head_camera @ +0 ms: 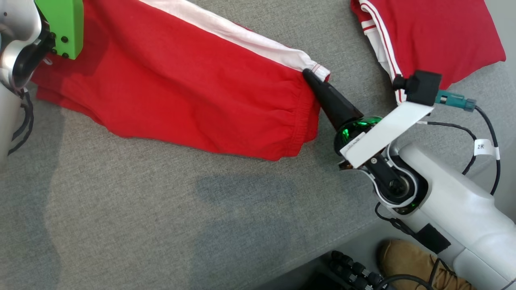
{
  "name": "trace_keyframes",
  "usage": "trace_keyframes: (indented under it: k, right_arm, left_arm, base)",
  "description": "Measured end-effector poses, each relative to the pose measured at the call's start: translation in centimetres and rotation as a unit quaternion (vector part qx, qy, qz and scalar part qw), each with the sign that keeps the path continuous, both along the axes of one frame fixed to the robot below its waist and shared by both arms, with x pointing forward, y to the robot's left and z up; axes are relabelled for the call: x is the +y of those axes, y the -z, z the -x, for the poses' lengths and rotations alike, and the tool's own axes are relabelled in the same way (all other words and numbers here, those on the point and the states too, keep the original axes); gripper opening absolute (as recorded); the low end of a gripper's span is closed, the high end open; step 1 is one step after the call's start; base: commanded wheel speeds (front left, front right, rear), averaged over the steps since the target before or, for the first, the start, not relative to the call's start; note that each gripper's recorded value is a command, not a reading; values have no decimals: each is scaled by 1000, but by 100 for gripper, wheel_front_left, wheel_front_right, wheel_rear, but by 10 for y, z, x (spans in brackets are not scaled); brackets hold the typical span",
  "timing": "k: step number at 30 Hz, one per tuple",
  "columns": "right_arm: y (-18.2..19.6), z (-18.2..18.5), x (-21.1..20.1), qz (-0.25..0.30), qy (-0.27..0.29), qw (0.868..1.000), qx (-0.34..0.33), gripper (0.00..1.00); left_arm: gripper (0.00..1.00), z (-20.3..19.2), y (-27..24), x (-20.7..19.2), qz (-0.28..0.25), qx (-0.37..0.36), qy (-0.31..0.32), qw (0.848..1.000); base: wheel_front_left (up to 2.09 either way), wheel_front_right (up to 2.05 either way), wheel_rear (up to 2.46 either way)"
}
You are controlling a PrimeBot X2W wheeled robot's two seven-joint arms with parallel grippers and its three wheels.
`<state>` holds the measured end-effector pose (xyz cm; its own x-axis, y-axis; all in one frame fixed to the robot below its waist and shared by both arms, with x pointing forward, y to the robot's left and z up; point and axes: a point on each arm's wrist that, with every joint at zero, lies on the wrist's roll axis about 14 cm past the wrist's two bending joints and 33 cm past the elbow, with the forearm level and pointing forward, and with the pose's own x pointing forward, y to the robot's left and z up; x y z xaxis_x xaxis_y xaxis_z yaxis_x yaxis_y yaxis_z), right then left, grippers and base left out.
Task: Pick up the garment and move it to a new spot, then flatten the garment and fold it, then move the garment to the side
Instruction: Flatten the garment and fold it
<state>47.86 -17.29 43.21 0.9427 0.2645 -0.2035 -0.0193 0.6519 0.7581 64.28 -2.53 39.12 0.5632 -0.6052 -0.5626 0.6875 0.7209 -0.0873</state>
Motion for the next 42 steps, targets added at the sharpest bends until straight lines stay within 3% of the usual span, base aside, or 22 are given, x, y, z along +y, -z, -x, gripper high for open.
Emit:
trace_keyframes:
  k: [7,8,10,13,16,19,21,24,28,34,36,42]
  right_arm:
    - [-8,5,2,46,-26,998,-24,100]
    - [-11,8,-1,59,-29,997,-30,100]
    - [-13,16,-9,87,-36,995,-35,100]
    - [-9,39,-22,127,-44,991,-26,100]
    - [-11,64,-30,131,-45,990,-13,100]
    - [-19,87,-47,151,-40,988,-12,100]
    - [-38,89,-81,192,2,981,-37,100]
    - [-71,96,-116,244,68,963,-93,100]
    - [-88,126,-138,322,130,928,-130,100]
    - [-102,157,-135,435,170,870,-157,100]
    - [-101,161,-130,461,169,857,-158,100]
    - [-91,151,-100,445,168,865,-162,100]
  left_arm:
    - [0,4,-1,2,0,7,-5,1000]
    - [16,5,-3,1,3,6,-6,1000]
    - [100,11,-7,-1,12,11,-7,1000]
    - [100,31,-5,-7,38,47,-9,998]
    - [100,49,-7,-6,44,58,-8,997]
    - [100,62,-21,-4,76,41,-20,996]
    - [100,64,-45,-2,99,-15,-28,995]
    - [100,73,-80,3,129,-104,-42,985]
    - [100,101,-95,18,135,-177,-65,973]
    - [100,149,-97,26,183,-206,-101,956]
    - [100,157,-94,30,188,-209,-111,953]
    - [100,155,-93,50,165,-226,-129,951]
  base:
    - [0,0,0]
    - [0,0,0]
    - [0,0,0]
    - [0,0,0]
    - [0,0,0]
    - [0,0,0]
    - [0,0,0]
    - [0,0,0]
    - [0,0,0]
    - [0,0,0]
    - [0,0,0]
    - [0,0,0]
